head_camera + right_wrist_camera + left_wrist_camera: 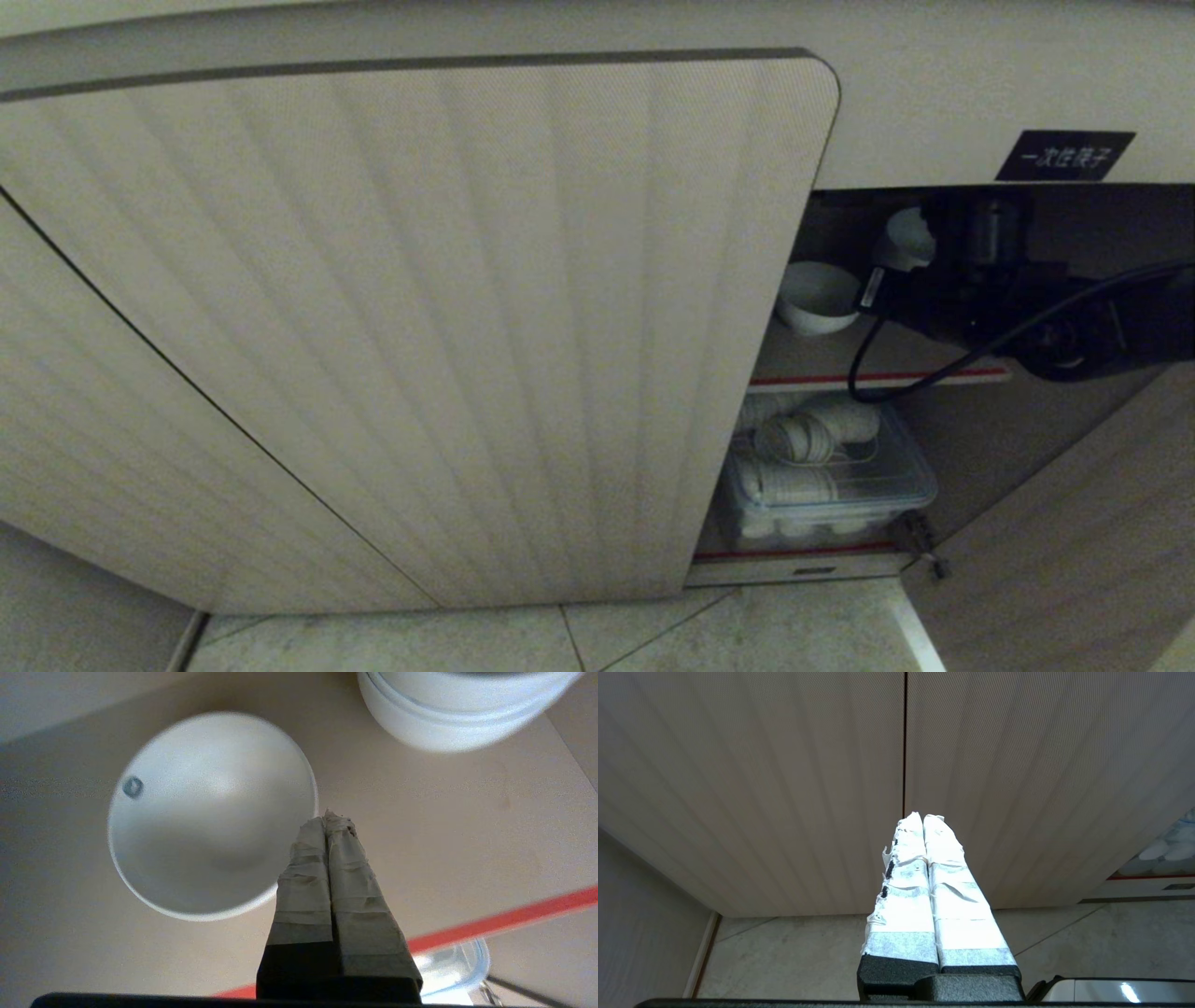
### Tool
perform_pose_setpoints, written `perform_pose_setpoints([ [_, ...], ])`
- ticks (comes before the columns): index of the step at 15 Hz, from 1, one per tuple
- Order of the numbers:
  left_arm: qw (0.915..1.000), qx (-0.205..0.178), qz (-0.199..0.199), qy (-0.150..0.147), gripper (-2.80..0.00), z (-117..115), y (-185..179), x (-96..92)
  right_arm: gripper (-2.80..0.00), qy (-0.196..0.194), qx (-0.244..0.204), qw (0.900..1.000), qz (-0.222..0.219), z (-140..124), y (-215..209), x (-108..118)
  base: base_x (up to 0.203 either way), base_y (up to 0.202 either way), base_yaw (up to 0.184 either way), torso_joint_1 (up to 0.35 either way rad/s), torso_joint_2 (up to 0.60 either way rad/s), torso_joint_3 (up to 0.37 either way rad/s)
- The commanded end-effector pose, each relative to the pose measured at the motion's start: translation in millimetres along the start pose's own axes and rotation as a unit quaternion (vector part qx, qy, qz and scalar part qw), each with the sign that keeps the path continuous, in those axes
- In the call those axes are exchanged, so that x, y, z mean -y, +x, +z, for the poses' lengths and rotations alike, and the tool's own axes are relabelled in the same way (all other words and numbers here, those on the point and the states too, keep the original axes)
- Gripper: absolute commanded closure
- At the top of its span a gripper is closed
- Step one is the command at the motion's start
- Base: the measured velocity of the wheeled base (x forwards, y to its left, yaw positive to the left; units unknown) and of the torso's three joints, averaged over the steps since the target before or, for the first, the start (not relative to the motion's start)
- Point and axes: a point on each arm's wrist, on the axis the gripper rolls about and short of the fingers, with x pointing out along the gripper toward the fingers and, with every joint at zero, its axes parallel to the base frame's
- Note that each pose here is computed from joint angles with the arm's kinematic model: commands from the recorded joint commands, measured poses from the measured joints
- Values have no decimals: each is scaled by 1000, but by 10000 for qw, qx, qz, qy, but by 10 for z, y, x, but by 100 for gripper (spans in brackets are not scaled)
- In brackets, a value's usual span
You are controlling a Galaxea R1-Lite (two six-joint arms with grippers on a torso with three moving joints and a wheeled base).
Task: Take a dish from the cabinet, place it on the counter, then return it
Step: Put it back into the cabinet, then close the cabinet door
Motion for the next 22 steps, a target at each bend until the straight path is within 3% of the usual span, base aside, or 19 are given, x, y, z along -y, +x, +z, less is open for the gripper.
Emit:
perform_pose_setpoints([
  [1,10000,3,10,-2,0,0,0,0,0,2,-29,10000,-25,-18,-64,33,0,0,0,0,0,0],
  [22,10000,3,-2,-2,0,0,0,0,0,11,21,10000,-39,-107,-612,275,0,0,0,0,0,0],
])
